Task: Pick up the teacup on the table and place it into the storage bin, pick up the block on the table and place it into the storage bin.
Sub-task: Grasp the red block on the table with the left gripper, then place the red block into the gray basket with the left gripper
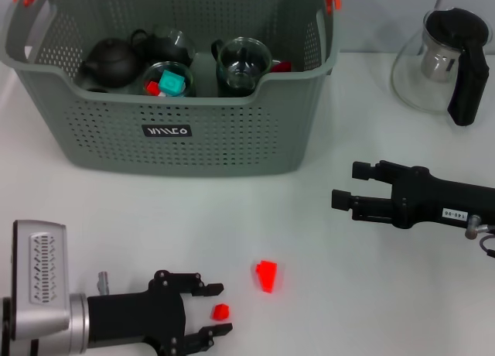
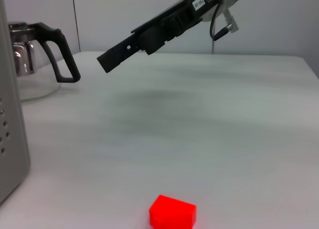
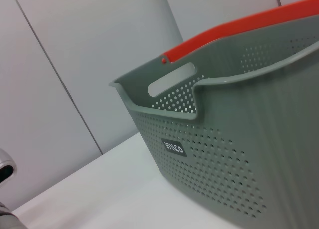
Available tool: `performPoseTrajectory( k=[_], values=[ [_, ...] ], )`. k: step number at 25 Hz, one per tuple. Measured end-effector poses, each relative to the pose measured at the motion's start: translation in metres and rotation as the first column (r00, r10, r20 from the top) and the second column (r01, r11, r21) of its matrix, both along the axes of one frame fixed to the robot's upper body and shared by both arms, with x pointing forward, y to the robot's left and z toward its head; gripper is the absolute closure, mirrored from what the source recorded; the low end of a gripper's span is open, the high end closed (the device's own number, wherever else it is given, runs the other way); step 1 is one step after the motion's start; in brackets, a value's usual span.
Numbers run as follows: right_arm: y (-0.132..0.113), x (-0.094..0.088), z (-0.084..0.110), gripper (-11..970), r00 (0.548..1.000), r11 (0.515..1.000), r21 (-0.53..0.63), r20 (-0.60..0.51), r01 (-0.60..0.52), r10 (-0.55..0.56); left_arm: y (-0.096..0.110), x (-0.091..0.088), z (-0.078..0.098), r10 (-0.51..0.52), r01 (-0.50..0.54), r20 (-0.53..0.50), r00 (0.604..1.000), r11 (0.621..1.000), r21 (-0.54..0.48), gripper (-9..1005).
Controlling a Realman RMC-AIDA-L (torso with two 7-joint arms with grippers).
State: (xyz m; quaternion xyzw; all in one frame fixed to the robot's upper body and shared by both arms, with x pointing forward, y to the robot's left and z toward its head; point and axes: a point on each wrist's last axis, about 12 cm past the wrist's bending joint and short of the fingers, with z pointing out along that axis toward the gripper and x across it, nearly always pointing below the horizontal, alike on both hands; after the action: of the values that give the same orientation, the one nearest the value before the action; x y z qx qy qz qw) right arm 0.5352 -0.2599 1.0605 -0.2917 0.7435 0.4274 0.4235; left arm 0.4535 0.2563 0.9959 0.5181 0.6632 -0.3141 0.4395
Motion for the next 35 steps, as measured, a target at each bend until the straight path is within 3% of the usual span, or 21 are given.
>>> performPoseTrajectory(
  k=[14,19,24,26,29,33,35],
  values=[
    [-0.001,-0.001,-0.001,32,1.0,1.0,-0.001,-0.001,0.002,-0.002,-0.003,0.004,-0.002,0.013,-0.013,0.003,1.0,1.0,0.012,590],
    [-0.001,-0.001,-0.001,32,1.0,1.0,0.0,-0.003,0.004,-0.004,-0.002,0.004,0.0,0.01,-0.01,0.009,1.0,1.0,0.002,778],
    [-0.002,-0.002,-0.001,32,1.0,1.0,0.004,-0.004,0.004,-0.004,0.004,0.005,0.011,0.012,-0.01,0.024,1.0,0.998,-0.058,812],
    [-0.002,-0.002,-0.001,32,1.0,1.0,0.005,-0.004,0.004,-0.004,0.01,0.006,0.025,0.025,-0.019,0.035,0.999,0.989,-0.144,812],
    [-0.002,-0.002,0.0,32,1.0,1.0,0.004,-0.002,0.003,-0.003,0.02,0.01,0.049,0.058,-0.032,0.079,0.995,0.957,-0.29,812],
    [-0.001,-0.001,0.0,32,1.0,1.0,0.004,0.0,-0.002,0.002,0.034,0.026,0.09,0.147,-0.049,0.141,0.979,0.842,-0.537,811],
    [0.0,0.0,0.001,32,1.0,1.0,0.003,0.004,-0.006,0.006,0.035,0.037,0.105,0.186,-0.061,0.142,0.972,0.786,-0.615,811]
  ],
)
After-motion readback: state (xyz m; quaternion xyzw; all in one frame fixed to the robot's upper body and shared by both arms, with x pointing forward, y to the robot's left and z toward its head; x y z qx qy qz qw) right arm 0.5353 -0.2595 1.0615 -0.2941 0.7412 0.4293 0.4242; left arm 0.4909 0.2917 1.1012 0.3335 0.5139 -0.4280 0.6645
